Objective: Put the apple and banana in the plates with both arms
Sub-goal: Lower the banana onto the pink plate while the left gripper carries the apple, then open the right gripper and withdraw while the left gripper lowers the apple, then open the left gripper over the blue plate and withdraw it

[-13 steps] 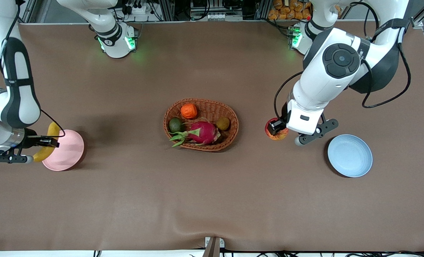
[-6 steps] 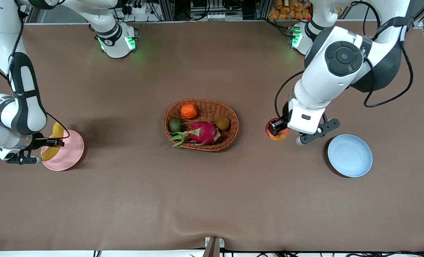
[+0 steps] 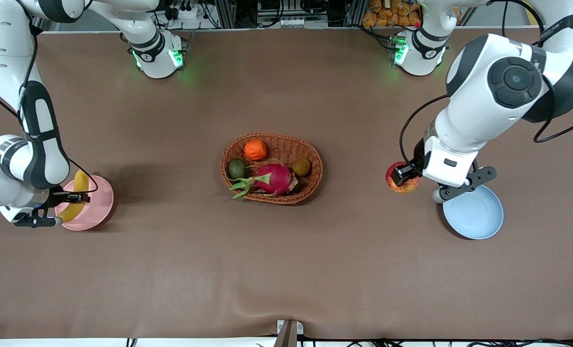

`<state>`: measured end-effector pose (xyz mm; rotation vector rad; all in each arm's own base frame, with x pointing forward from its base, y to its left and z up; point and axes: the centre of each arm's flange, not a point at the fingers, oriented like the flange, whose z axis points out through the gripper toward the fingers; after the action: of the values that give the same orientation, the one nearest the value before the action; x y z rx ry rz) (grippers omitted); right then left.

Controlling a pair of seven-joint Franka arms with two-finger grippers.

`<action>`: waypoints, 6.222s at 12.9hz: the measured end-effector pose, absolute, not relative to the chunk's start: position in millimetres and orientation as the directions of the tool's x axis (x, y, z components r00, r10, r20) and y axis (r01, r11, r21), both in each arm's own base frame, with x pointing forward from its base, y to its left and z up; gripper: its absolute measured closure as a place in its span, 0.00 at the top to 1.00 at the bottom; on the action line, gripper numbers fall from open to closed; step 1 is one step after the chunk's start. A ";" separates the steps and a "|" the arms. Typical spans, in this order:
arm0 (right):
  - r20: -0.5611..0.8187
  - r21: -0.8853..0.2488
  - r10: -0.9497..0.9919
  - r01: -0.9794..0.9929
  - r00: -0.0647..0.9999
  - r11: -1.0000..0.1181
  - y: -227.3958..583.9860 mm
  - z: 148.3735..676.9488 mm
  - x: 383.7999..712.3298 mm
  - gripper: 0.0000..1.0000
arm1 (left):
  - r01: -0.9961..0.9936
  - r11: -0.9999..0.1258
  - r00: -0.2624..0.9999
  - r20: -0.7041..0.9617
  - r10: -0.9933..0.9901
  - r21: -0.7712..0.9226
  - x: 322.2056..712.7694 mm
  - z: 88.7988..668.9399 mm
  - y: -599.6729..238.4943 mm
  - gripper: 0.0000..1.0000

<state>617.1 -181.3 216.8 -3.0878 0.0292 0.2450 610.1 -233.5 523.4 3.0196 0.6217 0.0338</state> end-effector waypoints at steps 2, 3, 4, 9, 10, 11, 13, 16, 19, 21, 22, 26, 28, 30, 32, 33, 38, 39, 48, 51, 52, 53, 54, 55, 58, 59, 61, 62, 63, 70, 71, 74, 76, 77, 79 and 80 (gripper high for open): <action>-0.163 -0.042 -0.015 -0.022 0.987 -0.999 -181.3 212.8 616.6 0.41 | 0.371 -0.927 0.928 0.003 0.372 0.049 610.7 526.3 -222.1 0.60; -0.165 -0.042 -0.015 -0.023 0.986 -0.999 -181.5 211.7 616.4 0.41 | 0.354 -0.934 0.935 -0.001 0.354 0.039 611.3 529.1 -212.3 0.60; -0.166 -0.042 -0.016 -0.024 0.986 -0.999 -182.0 211.0 616.1 0.41 | 0.330 -0.943 0.944 -0.005 0.330 0.030 612.5 532.4 -199.0 0.60; -0.165 -0.040 -0.018 -0.025 0.986 -0.999 -182.7 209.8 616.3 0.79 | 0.177 -0.984 0.984 -0.036 0.177 0.003 627.0 540.0 -82.3 0.60; -0.163 -0.040 -0.018 -0.025 0.986 -0.999 -182.7 210.5 617.0 0.90 | 0.153 -0.988 0.987 -0.048 0.153 0.001 628.6 537.7 -57.8 0.60; -0.161 -0.039 -0.017 -0.024 0.987 -0.999 -182.8 211.5 617.8 0.99 | 0.137 -0.991 0.989 -0.058 0.137 0.001 629.4 534.7 -37.0 0.60; -0.158 -0.039 -0.017 -0.023 0.987 -0.999 -182.7 212.8 619.0 1.00 | 0.120 -0.993 0.989 -0.082 0.119 0.002 629.9 524.6 -5.3 0.60; -0.153 -0.037 -0.016 -0.021 0.988 -0.999 -182.5 215.0 621.0 1.00 | 0.120 -0.993 0.984 -0.135 0.117 0.012 631.0 494.7 34.0 0.60; -0.131 -0.032 -0.013 -0.017 0.991 -0.999 -183.0 224.3 628.7 1.00 | 0.133 -0.990 0.975 -0.184 0.124 0.038 633.8 443.6 75.1 0.60; -0.103 -0.025 -0.008 -0.011 0.995 -1.000 -183.1 236.5 638.3 1.00 | 0.119 -0.988 0.979 -0.177 0.101 0.096 637.1 410.2 98.0 0.60; -0.084 -0.021 -0.004 -0.006 0.996 -1.000 -182.6 246.8 645.1 1.00 | 0.117 -0.984 0.980 -0.176 0.093 0.136 639.2 394.2 104.5 0.60; -0.100 -0.054 0.029 0.024 0.995 -0.998 -170.7 315.7 668.8 1.00 | 0.104 -0.969 0.984 -0.168 0.066 0.223 653.9 325.2 106.8 0.60; -0.092 -0.066 0.047 0.041 0.995 -0.997 -164.2 363.7 677.5 1.00 | 0.089 -0.960 0.986 -0.159 0.048 0.264 659.0 285.4 112.1 0.60; -0.089 -0.082 0.058 0.050 0.994 -0.995 -159.4 404.7 673.9 1.00 | 0.080 -0.953 0.987 -0.157 0.035 0.293 658.5 246.7 126.2 0.60; -0.116 -0.109 0.068 0.055 0.991 -0.993 -144.1 437.7 662.3 1.00 | 0.082 -0.943 0.988 -0.152 0.034 0.324 657.0 227.3 137.0 0.60; -0.131 -0.121 0.072 0.057 0.989 -0.991 -132.2 453.7 656.1 1.00 | 0.089 -0.937 0.988 -0.152 0.038 0.339 657.1 225.0 137.8 0.60; -0.177 -0.127 0.021 -0.002 0.984 -0.992 -57.3 495.6 629.0 1.00 | 0.095 -0.928 0.989 -0.144 0.046 0.360 661.2 226.4 134.4 0.87; -0.176 -0.121 0.007 -0.015 0.984 -0.993 -48.8 499.6 624.1 1.00 | 0.092 -0.929 0.990 -0.131 0.047 0.359 665.1 232.1 135.1 0.99; -0.084 -0.081 -0.029 -0.036 0.996 -0.996 -76.0 572.5 567.0 1.00 | -0.058 -0.962 0.998 0.010 -0.058 0.268 673.7 413.3 79.5 1.00; -0.101 -0.087 -0.018 -0.027 0.995 -0.996 -72.0 594.5 560.1 1.00 | -0.069 -0.979 0.997 0.032 -0.064 0.192 649.7 491.2 66.2 1.00; -0.093 -0.091 -0.010 -0.019 0.996 -0.996 -68.5 602.6 557.2 1.00 | -0.067 -0.982 0.997 0.036 -0.062 0.176 641.6 511.0 62.4 1.00; -0.087 -0.096 -0.003 -0.011 0.996 -0.995 -65.6 612.6 551.2 1.00 | -0.062 -0.985 0.998 0.042 -0.056 0.163 634.0 528.7 56.4 1.00; -0.089 -0.099 0.002 -0.007 0.996 -0.995 -63.4 621.4 543.5 1.00 | -0.058 -0.987 0.998 0.045 -0.051 0.153 627.2 544.1 48.9 1.00; -0.092 -0.101 0.005 -0.004 0.996 -0.995 -62.2 628.6 536.8 1.00 | -0.062 -0.988 0.997 0.045 -0.056 0.138 620.6 558.6 42.5 1.00; -0.111 -0.094 -0.054 -0.065 0.992 -0.993 -59.5 634.2 529.7 1.00 | -0.086 -0.993 0.996 0.027 -0.084 0.086 608.0 601.7 34.7 1.00; -0.127 -0.085 -0.091 -0.102 0.988 -0.991 -58.7 633.8 528.1 1.00 | -0.092 -0.992 0.995 0.031 -0.090 0.084 607.1 609.6 31.5 1.00; -0.126 -0.024 -0.095 -0.098 0.987 -0.995 -63.1 637.6 526.2 1.00 | -0.106 -0.991 0.994 0.040 -0.103 0.079 607.0 617.1 22.5 1.00; -0.124 0.001 -0.073 -0.073 0.990 -0.997 -64.0 639.3 525.8 1.00 | -0.109 -0.991 0.994 0.040 -0.106 0.079 606.8 618.7 16.7 1.00; -0.120 0.007 -0.060 -0.060 0.991 -0.998 -62.8 640.6 526.0 1.00 | -0.117 -0.990 0.993 0.041 -0.114 0.078 606.3 620.6 9.5 1.00; -0.042 -0.031 -0.059 -0.061 0.997 -0.998 -60.9 655.1 528.7 1.00 | -0.045 -0.999 0.999 -0.025 -0.045 0.009 572.7 649.4 -37.7 1.00; -0.044 -0.031 -0.068 -0.070 0.997 -0.997 -60.6 655.0 528.6 1.00 | -0.040 -0.999 0.999 -0.036 -0.041 0.001 566.6 653.8 -37.8 1.00; -0.049 -0.032 -0.073 -0.075 0.996 -0.997 -61.6 654.5 528.0 1.00 | -0.036 -0.999 0.998 -0.061 -0.036 -0.003 547.2 665.7 -38.5 1.00; -0.059 -0.032 -0.074 -0.076 0.996 -0.997 -61.8 653.6 526.9 1.00 | -0.031 -1.000 0.997 -0.072 -0.031 -0.001 533.6 666.6 -35.8 1.00; -0.062 -0.032 -0.074 -0.076 0.995 -0.997 -61.8 653.3 526.6 1.00 | -0.029 -1.000 0.997 -0.077 -0.029 0.000 528.3 665.9 -34.8 1.00; -0.065 -0.032 -0.075 -0.077 0.995 -0.996 -62.4 652.7 526.3 1.00 | -0.024 -1.000 0.996 -0.080 -0.024 0.001 523.6 665.5 -31.9 1.00; -0.065 -0.033 -0.076 -0.078 0.995 -0.996 -63.0 652.6 526.2 1.00 | -0.024 -1.000 0.997 -0.080 -0.024 0.001 522.8 665.9 -31.7 1.00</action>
<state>526.2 -63.0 652.6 -3.1027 0.1197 0.0989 522.8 -31.7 665.9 3.1388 -0.0370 -0.1258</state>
